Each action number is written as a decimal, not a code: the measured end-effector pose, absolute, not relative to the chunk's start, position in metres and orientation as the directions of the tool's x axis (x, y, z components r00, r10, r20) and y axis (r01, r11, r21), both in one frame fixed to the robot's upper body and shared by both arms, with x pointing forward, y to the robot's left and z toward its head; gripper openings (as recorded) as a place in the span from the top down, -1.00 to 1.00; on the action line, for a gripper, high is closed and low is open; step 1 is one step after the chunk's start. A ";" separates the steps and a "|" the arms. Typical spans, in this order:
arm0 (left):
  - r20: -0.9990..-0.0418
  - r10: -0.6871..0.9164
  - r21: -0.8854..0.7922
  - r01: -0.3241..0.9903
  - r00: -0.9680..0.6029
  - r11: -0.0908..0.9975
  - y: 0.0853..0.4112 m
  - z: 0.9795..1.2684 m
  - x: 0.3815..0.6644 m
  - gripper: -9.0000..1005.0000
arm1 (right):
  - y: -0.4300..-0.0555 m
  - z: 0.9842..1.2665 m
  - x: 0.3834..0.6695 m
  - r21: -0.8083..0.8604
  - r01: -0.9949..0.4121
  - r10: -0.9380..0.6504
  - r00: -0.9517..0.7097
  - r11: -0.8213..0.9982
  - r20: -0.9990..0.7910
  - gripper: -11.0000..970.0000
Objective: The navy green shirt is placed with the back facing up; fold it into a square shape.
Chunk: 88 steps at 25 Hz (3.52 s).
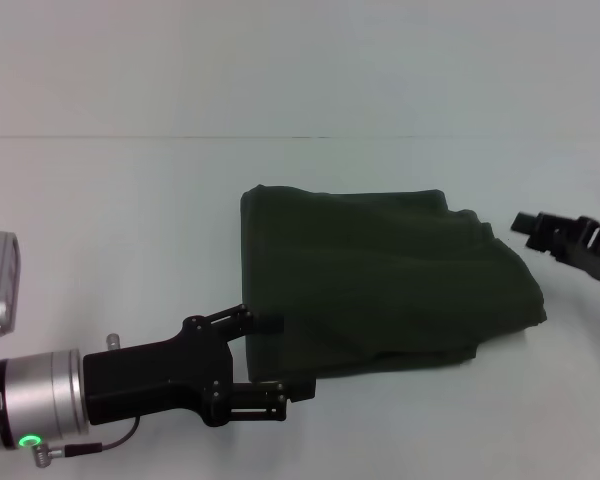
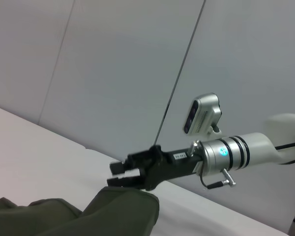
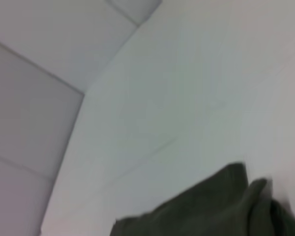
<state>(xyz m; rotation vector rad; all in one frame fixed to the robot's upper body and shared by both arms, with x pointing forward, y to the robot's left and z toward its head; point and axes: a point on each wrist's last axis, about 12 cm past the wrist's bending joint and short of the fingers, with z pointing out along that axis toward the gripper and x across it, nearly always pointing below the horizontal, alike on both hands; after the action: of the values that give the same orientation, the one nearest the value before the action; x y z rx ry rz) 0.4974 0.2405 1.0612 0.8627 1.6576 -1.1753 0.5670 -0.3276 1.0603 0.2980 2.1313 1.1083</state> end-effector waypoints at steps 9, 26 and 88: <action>-0.936 0.034 -0.325 0.896 -0.351 0.302 0.240 1.062 0.497 -0.89 | -0.323 1.068 0.594 0.817 -0.021 0.615 -0.646 0.577 -0.451 -0.56; -0.938 0.034 -0.320 0.897 -0.346 0.305 0.241 1.060 0.494 -0.89 | -0.284 1.068 0.632 0.749 0.121 0.581 -0.716 0.651 -0.388 -0.61; -0.936 0.015 -0.328 0.888 -0.351 0.322 0.243 1.059 0.493 -0.89 | -0.272 1.062 0.623 0.775 0.096 0.542 -0.768 0.624 -0.341 -0.42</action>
<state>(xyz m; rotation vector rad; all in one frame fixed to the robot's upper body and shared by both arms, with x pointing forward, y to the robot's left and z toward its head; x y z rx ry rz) 0.4930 0.2432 1.0586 0.8288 1.6515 -1.1690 0.6226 -0.2720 1.0625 0.4988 2.2866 1.0468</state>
